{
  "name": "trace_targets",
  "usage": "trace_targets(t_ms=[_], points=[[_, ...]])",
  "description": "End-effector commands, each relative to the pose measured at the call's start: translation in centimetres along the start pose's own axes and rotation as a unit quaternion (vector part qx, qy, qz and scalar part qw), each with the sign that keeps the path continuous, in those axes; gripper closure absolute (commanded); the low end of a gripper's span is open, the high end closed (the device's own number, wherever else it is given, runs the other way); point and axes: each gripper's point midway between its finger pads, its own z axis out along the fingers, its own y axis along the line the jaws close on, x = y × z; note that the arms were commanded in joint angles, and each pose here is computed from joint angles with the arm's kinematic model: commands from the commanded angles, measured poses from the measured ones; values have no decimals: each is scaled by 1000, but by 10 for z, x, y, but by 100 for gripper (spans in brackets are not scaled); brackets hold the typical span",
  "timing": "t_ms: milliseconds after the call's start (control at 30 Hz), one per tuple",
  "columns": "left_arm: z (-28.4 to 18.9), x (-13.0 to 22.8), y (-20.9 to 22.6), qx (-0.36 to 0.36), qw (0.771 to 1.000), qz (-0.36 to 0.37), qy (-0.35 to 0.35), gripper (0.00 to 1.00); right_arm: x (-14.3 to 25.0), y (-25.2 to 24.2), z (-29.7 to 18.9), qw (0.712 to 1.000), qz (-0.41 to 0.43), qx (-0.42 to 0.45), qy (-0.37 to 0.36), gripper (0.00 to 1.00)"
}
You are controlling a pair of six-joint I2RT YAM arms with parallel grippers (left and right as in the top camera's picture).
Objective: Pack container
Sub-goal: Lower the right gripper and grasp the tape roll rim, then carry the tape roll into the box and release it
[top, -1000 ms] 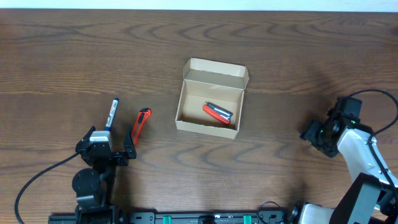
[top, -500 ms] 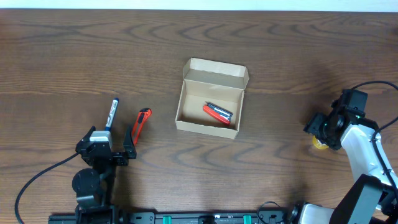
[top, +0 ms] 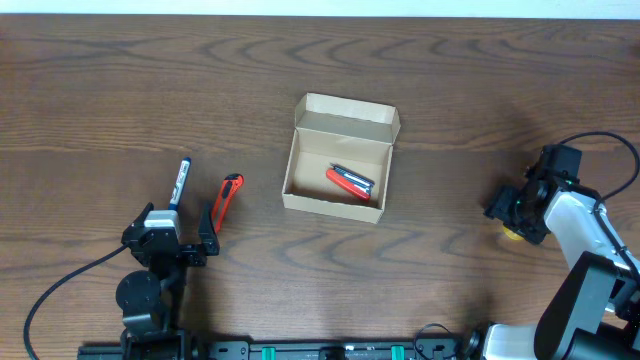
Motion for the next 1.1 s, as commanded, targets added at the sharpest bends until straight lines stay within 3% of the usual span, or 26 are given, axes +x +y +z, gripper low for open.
trace_targets(t_ms=[0, 200, 333, 400, 467, 533, 733, 933, 1000, 1067], points=[[2, 17, -4, 13, 1000, -7, 24, 5, -8, -6, 3, 1000, -4, 13, -5, 34], [2, 17, -4, 13, 1000, -7, 24, 5, -7, -7, 13, 1000, -5, 17, 3, 38], [2, 17, -4, 13, 1000, -7, 24, 5, -7, -6, 16, 1000, -5, 17, 4, 52], [2, 17, -4, 13, 1000, -7, 24, 5, -9, -6, 16, 1000, -5, 16, 2, 65], [2, 17, -4, 13, 1000, -7, 24, 5, -9, -6, 16, 1000, -5, 17, 1, 85], [2, 17, -4, 13, 1000, -7, 24, 5, -9, -6, 16, 1000, -5, 17, 1, 97], [2, 17, -4, 13, 1000, -7, 24, 5, -13, -1, 16, 1000, -14, 4, -6, 99], [2, 17, -4, 13, 1000, -7, 23, 5, -62, 58, -33, 985, -106, -126, -53, 99], [2, 17, -4, 13, 1000, -7, 25, 4, -88, 106, -84, 949, -202, -221, -101, 99], [1, 19, -4, 13, 1000, -7, 28, 5, -97, 152, -146, 888, -311, -305, -146, 99]])
